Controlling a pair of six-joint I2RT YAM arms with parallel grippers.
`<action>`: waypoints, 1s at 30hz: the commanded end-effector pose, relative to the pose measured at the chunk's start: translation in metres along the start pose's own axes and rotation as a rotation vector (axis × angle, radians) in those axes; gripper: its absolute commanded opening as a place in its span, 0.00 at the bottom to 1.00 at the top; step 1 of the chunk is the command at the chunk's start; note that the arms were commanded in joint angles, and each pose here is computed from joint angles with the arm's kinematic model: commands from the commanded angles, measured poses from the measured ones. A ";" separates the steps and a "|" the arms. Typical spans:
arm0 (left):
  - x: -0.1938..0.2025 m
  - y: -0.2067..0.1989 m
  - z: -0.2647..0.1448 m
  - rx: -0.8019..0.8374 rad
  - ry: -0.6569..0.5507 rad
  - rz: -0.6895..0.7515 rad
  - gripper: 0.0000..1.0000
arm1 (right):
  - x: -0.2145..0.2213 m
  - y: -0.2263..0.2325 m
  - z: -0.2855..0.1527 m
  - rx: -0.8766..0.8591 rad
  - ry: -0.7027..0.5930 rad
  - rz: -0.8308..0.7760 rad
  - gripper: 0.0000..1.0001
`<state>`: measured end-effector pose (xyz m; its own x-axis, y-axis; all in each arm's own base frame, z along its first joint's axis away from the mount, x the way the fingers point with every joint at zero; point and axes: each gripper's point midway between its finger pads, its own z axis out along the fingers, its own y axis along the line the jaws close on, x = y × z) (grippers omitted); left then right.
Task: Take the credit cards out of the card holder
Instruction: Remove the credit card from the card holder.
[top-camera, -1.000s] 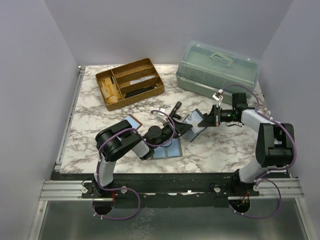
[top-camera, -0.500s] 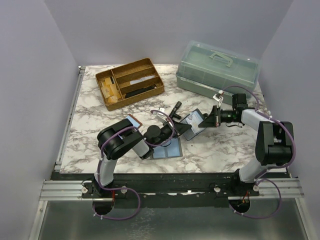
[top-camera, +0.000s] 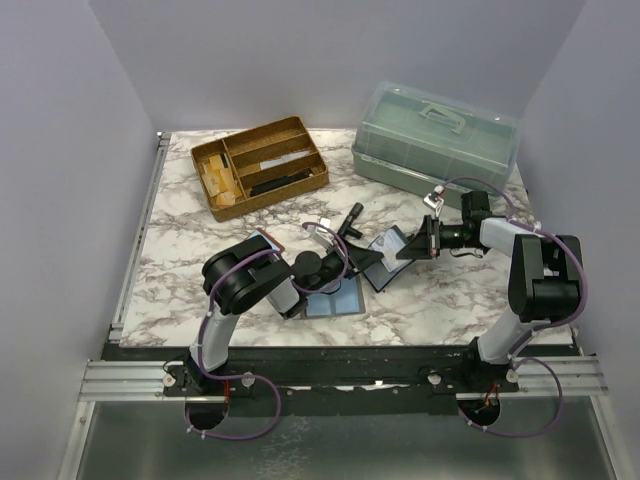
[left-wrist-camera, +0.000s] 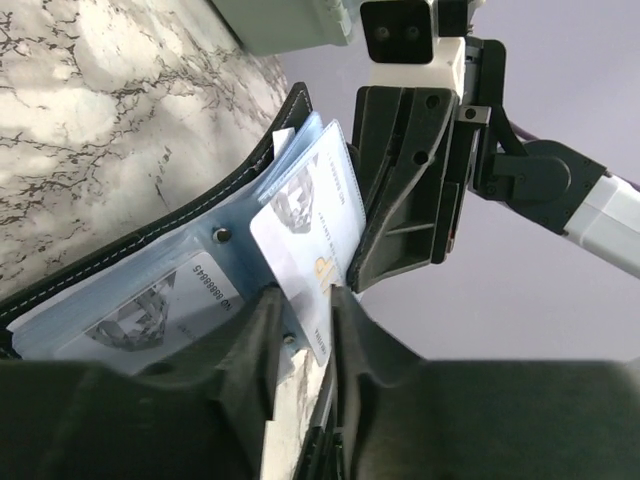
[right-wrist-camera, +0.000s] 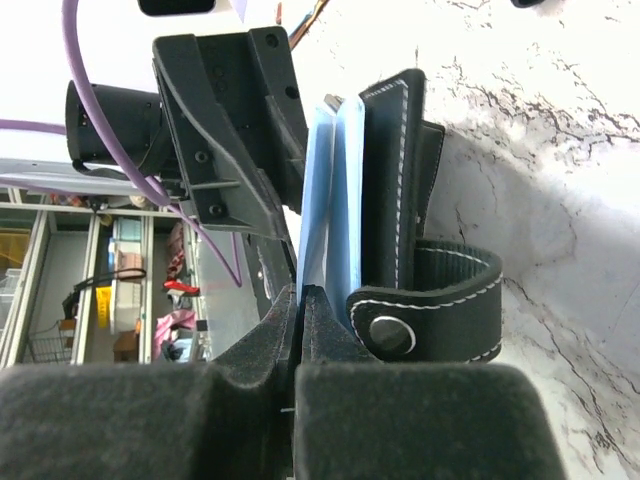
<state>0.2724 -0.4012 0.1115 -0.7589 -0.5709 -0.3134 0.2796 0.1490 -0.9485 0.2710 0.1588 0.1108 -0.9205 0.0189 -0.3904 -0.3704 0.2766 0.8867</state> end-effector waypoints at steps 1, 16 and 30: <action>-0.006 -0.023 0.006 0.097 -0.009 0.005 0.37 | -0.001 0.006 -0.002 -0.049 0.000 0.022 0.00; -0.007 -0.024 0.014 0.115 -0.014 -0.069 0.41 | -0.001 0.010 -0.002 -0.071 0.000 0.029 0.00; -0.012 -0.040 0.014 0.183 -0.031 -0.120 0.11 | -0.001 0.010 -0.002 -0.069 -0.002 0.032 0.00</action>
<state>0.2792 -0.4125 0.1099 -0.7971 -0.5728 -0.1911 0.1840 0.0710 -0.9804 0.2677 0.1580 0.1099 -0.9306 0.0223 -0.3655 -0.3475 0.2604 0.9008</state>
